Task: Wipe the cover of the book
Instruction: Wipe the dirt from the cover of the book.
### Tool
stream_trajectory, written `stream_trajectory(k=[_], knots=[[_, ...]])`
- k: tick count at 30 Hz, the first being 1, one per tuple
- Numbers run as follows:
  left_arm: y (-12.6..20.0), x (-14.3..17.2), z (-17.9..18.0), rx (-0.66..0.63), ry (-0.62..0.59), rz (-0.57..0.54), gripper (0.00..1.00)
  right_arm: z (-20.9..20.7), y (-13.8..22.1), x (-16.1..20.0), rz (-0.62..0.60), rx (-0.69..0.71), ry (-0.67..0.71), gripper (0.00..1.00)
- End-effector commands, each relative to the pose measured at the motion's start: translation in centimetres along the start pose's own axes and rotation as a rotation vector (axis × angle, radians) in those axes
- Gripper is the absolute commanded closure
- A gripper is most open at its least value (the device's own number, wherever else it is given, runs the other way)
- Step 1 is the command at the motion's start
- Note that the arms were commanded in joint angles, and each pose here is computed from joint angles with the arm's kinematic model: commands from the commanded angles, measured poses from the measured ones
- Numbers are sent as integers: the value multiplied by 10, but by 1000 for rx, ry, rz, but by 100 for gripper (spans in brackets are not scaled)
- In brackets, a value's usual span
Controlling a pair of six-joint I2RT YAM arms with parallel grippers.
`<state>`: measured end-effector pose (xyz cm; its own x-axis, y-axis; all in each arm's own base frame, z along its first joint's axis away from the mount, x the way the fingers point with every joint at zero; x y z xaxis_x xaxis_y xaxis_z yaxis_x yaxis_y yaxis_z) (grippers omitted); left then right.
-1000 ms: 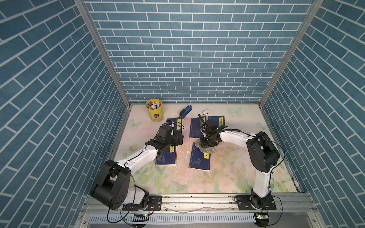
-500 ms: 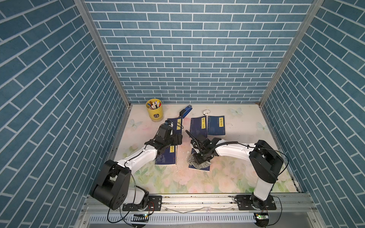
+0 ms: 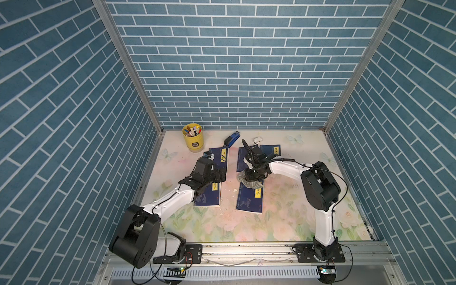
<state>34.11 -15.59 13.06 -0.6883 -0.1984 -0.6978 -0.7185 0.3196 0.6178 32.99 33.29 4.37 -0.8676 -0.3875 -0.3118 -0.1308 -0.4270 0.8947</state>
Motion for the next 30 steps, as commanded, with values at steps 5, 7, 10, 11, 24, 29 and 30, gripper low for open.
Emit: stream_trajectory(k=[5, 7, 10, 11, 24, 29, 30], knots=[[2, -4, 5, -23, 6, -21, 11, 2, -17, 51, 141, 22, 66, 93], [0, -6, 6, -30, -2, -22, 11, 12, -13, 62, 155, 7, 89, 93], [-1, -10, 8, -42, -6, -27, 11, 27, -7, 83, 191, -3, 134, 93], [-1, -12, 9, -44, -5, -30, 11, 32, -5, 90, 200, -9, 144, 93], [-2, -13, 15, -48, 26, -48, 11, 67, -3, 161, 295, -70, 141, 93], [0, -14, 19, -55, 31, -52, 11, 70, -3, 158, 288, -87, 143, 93], [2, -15, 20, -56, 32, -56, 11, 70, -4, 158, 290, -86, 144, 93]])
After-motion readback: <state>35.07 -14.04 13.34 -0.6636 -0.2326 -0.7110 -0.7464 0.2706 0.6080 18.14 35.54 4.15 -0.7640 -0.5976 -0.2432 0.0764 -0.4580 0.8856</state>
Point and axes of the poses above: each gripper's point midway between its finger pads, its own y axis back along the fingers, its own z axis along the line the jaws close on, x = y × z, the point moved 1 cm from there along y, back along the fingers, and after that the axes turned 2 degrees about y, right-handed, at the moved point
